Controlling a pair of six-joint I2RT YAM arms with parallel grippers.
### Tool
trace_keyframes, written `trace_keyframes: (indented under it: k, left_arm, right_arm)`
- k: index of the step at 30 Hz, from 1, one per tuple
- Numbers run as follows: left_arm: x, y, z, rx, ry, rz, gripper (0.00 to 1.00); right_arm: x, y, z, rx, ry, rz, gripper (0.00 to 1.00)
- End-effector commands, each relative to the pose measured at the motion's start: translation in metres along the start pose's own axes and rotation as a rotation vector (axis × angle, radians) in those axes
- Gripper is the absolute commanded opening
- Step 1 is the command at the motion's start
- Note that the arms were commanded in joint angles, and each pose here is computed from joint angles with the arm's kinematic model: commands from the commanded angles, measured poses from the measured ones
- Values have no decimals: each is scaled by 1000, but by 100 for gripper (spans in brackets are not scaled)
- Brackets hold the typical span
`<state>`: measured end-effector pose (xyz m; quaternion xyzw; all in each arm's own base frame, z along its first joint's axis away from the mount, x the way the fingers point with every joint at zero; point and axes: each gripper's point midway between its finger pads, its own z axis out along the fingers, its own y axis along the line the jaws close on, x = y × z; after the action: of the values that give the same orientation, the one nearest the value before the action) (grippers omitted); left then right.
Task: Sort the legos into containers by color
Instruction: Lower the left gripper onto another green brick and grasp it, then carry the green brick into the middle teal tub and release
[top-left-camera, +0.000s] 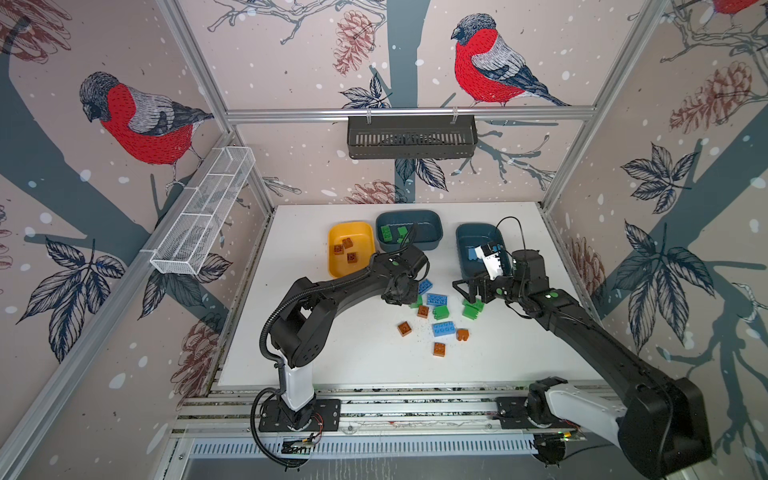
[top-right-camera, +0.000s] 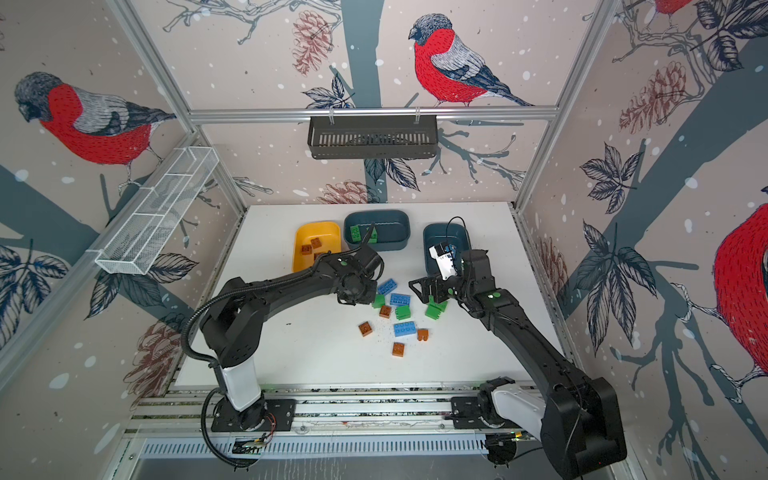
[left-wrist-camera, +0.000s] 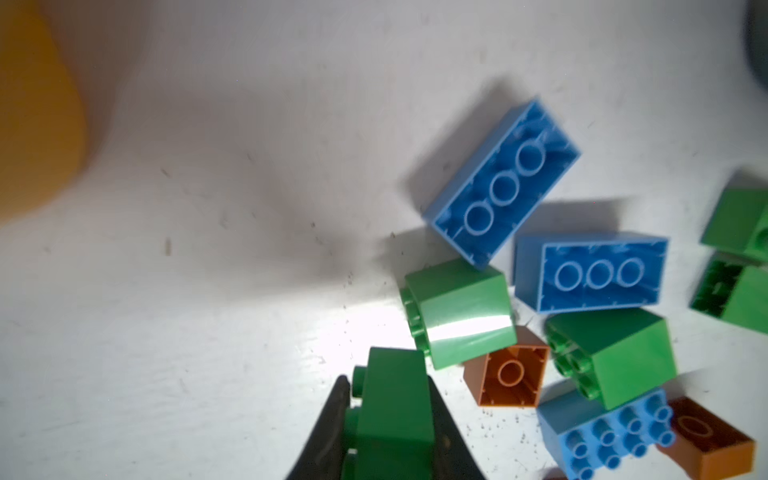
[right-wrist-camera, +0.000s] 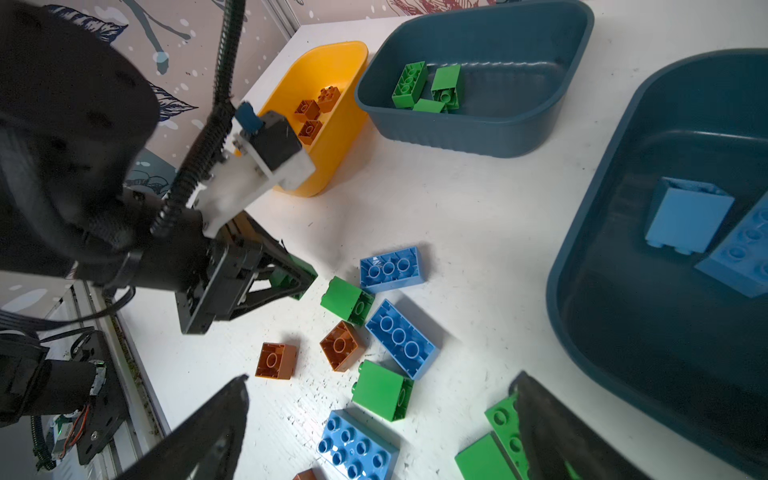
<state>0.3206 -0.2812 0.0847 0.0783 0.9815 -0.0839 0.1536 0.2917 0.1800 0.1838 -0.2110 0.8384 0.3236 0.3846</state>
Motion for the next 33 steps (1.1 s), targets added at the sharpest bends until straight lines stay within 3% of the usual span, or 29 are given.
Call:
trace_keyframes:
  k: [1, 10, 16, 29, 33]
  left_arm:
    - [-24, 12, -10, -36, -22, 44, 26]
    - [-148, 30, -11, -47, -207, 7, 25]
    - [-202, 29, 7, -21, -277, -14, 25]
    - [-220, 53, 60, -59, -285, -15, 26]
    - [-219, 54, 61, -50, -274, -6, 40]
  right_arm:
    - [-18, 11, -3, -58, -56, 4, 99]
    - [-47, 3, 0, -35, -111, 8, 99]
    - [-59, -8, 2, -6, -118, 7, 99]
    - [-49, -17, 5, 15, -90, 26, 99]
    - [-46, -18, 6, 16, -84, 27, 99]
